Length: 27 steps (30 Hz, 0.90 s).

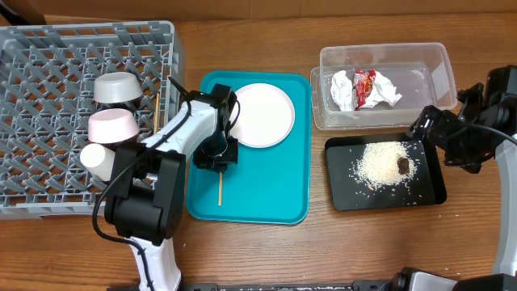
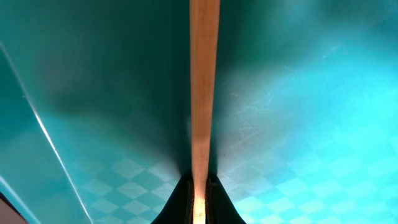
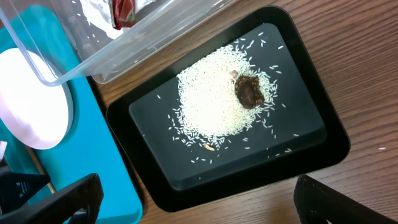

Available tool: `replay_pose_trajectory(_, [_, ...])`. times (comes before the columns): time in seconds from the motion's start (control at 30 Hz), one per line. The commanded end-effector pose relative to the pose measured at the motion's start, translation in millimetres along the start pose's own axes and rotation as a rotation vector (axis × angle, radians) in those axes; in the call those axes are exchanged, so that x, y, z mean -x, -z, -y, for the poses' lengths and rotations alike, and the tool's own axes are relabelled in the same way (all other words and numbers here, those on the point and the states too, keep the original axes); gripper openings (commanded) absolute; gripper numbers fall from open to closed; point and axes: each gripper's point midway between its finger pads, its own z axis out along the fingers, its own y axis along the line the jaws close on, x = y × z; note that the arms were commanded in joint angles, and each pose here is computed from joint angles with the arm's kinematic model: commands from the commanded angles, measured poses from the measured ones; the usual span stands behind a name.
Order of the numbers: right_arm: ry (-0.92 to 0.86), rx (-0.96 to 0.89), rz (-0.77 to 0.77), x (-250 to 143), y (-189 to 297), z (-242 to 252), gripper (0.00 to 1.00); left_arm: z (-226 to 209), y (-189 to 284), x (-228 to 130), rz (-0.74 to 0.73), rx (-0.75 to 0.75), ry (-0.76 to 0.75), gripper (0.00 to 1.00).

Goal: Sort waste into correct bins and load items into the dishwasher
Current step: 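Carry the second chopstick to the rack and stand it upright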

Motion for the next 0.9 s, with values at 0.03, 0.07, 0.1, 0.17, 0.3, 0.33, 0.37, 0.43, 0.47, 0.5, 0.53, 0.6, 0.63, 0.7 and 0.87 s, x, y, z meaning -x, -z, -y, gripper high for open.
replay_pose_trajectory(0.03, [0.009,0.008,0.016,1,5,-2,1.0,-4,13,12,0.003,0.031,0.027,0.04])
replay_pose_trajectory(0.07, [0.009,0.008,0.016,1,5,-2,1.0,-5,23,17,0.025,0.043,0.026,0.04])
replay_pose_trajectory(0.1, [0.01,0.008,0.015,1,5,-3,1.0,-7,41,25,0.064,0.063,0.026,0.04])
replay_pose_trajectory(0.17, [0.009,0.008,0.016,1,5,-2,1.0,-8,61,32,0.104,0.072,0.028,0.04])
replay_pose_trajectory(0.3, [0.009,0.008,0.016,1,5,-2,1.0,-17,120,49,0.254,0.048,0.06,0.04])
replay_pose_trajectory(0.33, [0.009,0.008,0.016,1,5,-2,1.0,-24,133,52,0.293,0.054,0.077,0.04])
replay_pose_trajectory(0.37, [0.009,0.008,0.016,1,5,-2,1.0,-34,146,54,0.332,0.064,0.098,0.04])
replay_pose_trajectory(0.43, [0.009,0.008,0.016,1,5,-2,1.0,-62,164,55,0.387,0.108,0.158,0.04])
replay_pose_trajectory(0.47, [0.009,0.008,0.016,1,5,-2,1.0,-70,165,56,0.393,0.121,0.175,0.04])
replay_pose_trajectory(0.5, [0.01,0.008,0.016,1,5,-3,1.0,-86,166,57,0.392,0.134,0.203,0.04])
replay_pose_trajectory(0.53, [0.01,0.008,0.016,1,5,-2,1.0,-95,165,58,0.388,0.135,0.226,0.04])
replay_pose_trajectory(0.6, [0.01,0.008,0.016,1,5,-3,1.0,-110,165,58,0.387,0.135,0.266,0.04])
replay_pose_trajectory(0.63, [0.01,0.008,0.016,1,5,-3,1.0,-120,166,59,0.391,0.134,0.291,0.04])
replay_pose_trajectory(0.7, [0.009,0.008,0.016,1,5,-2,1.0,-139,166,64,0.407,0.128,0.329,0.04])
replay_pose_trajectory(0.87, [0.009,0.008,0.015,1,5,-2,1.0,-152,160,79,0.421,0.15,0.252,0.04])
